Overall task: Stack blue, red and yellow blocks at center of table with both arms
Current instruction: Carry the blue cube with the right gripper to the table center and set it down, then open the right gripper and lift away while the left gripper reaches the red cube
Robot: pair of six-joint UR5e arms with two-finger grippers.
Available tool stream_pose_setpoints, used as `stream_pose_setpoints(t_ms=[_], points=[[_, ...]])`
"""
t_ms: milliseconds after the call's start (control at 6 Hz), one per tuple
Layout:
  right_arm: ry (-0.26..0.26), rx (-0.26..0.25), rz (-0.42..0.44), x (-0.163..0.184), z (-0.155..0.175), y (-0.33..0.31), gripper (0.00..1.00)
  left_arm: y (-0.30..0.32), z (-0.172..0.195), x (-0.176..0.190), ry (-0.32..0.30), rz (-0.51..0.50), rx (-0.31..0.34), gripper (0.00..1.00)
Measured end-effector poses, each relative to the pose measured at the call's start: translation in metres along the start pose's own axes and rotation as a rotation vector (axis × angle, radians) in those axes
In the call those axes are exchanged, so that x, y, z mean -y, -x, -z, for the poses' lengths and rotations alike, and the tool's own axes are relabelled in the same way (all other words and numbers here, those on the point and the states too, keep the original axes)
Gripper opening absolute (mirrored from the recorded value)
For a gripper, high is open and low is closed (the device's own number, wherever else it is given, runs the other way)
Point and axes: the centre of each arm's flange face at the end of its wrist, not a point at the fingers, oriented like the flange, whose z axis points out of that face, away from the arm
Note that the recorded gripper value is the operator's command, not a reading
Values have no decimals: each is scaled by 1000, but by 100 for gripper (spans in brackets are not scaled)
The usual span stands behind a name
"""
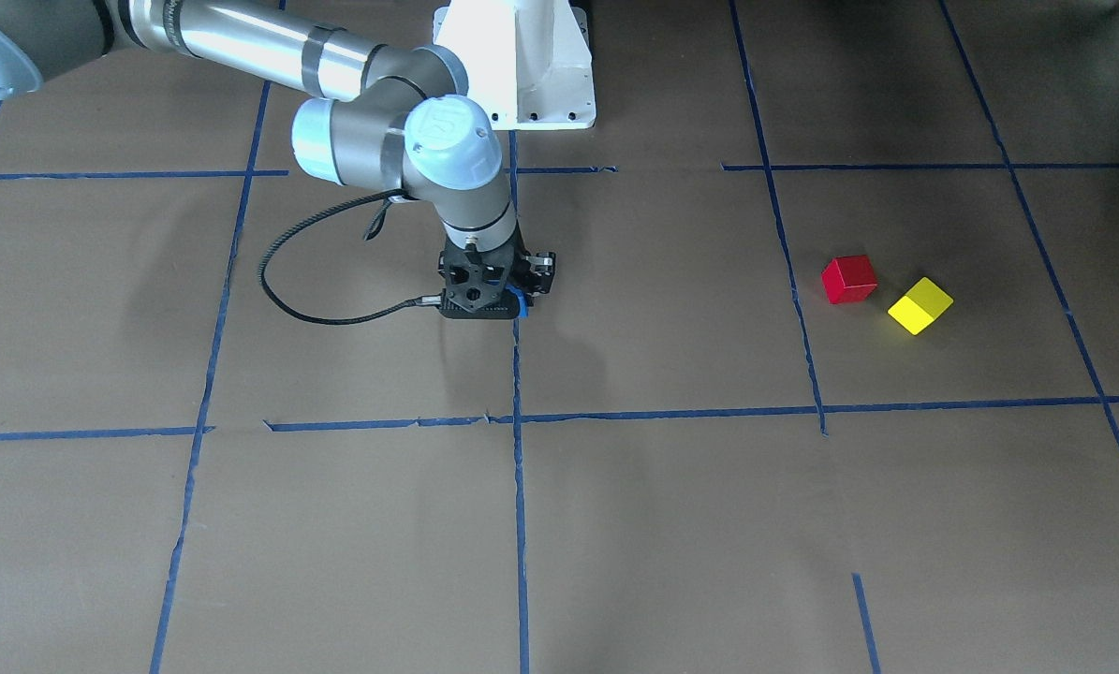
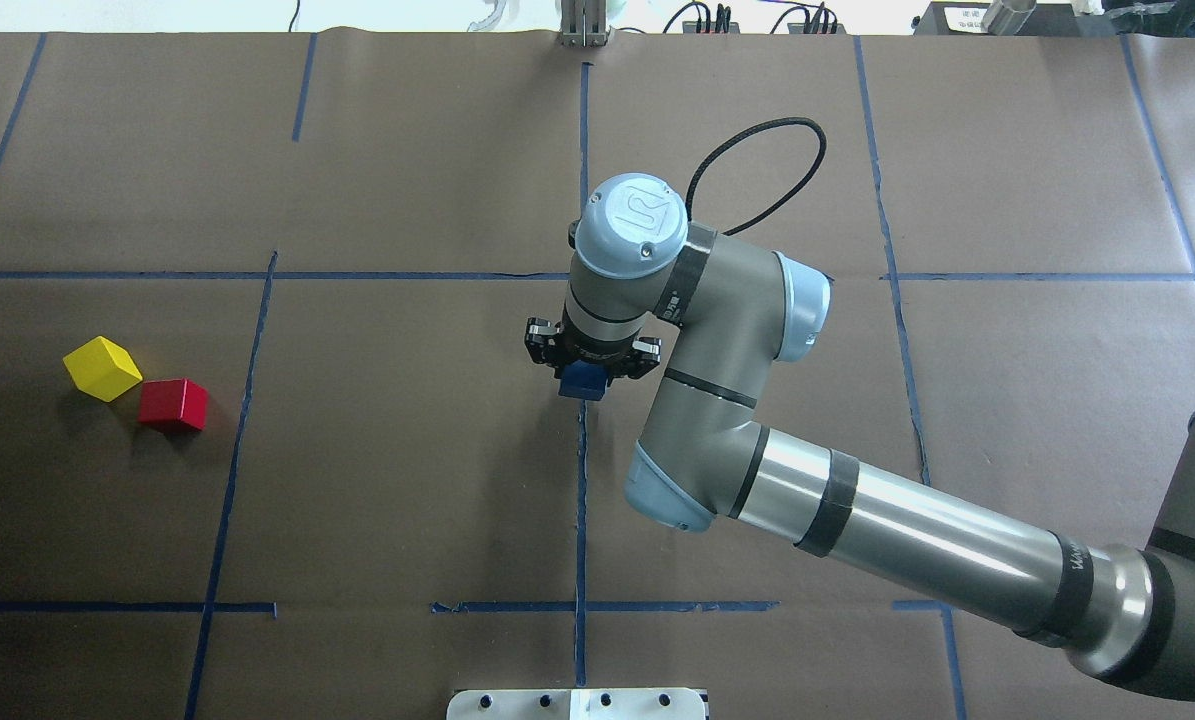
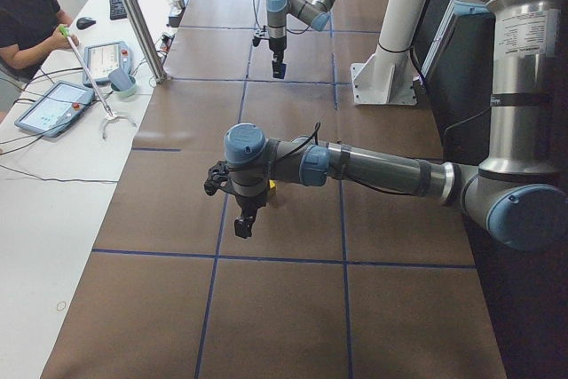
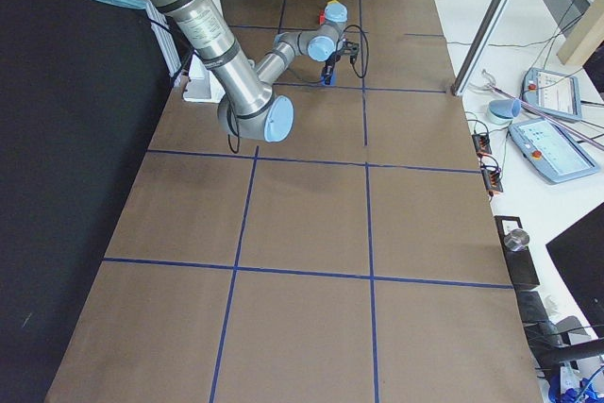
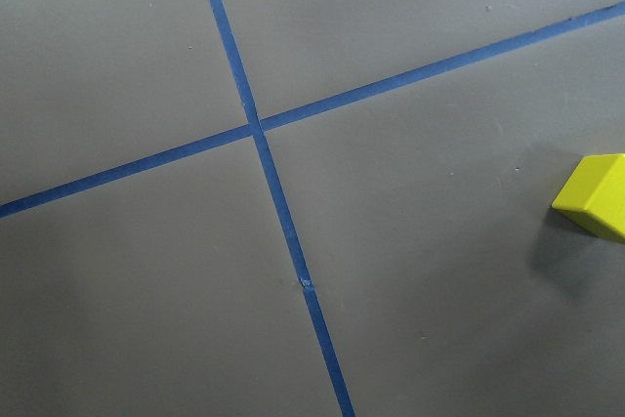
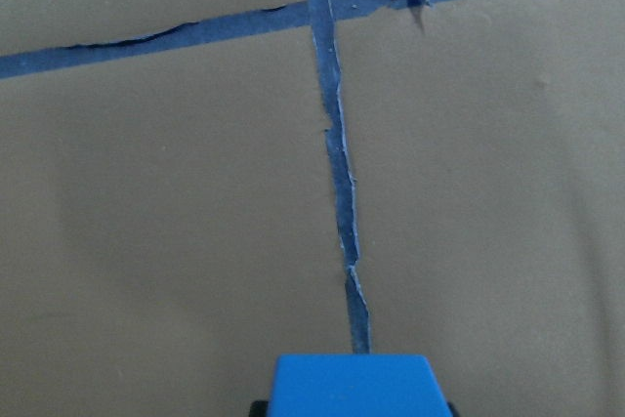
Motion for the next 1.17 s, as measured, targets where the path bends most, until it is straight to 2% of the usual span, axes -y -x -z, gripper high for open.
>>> stream_pose_setpoints(t_ms=[167, 500, 667, 1167], points=[[0, -13, -6, -5, -11, 4, 43, -1, 1, 0, -3, -2, -1, 100], [-4, -28, 22, -11, -22, 5, 67, -3, 3, 0, -6, -3, -2, 100], [-1, -30, 48, -12, -23, 4, 100, -4, 4, 1, -7, 4, -1, 100], [-6, -10, 125, -8, -8, 1, 100, -23, 7, 11, -37, 136, -31, 100]])
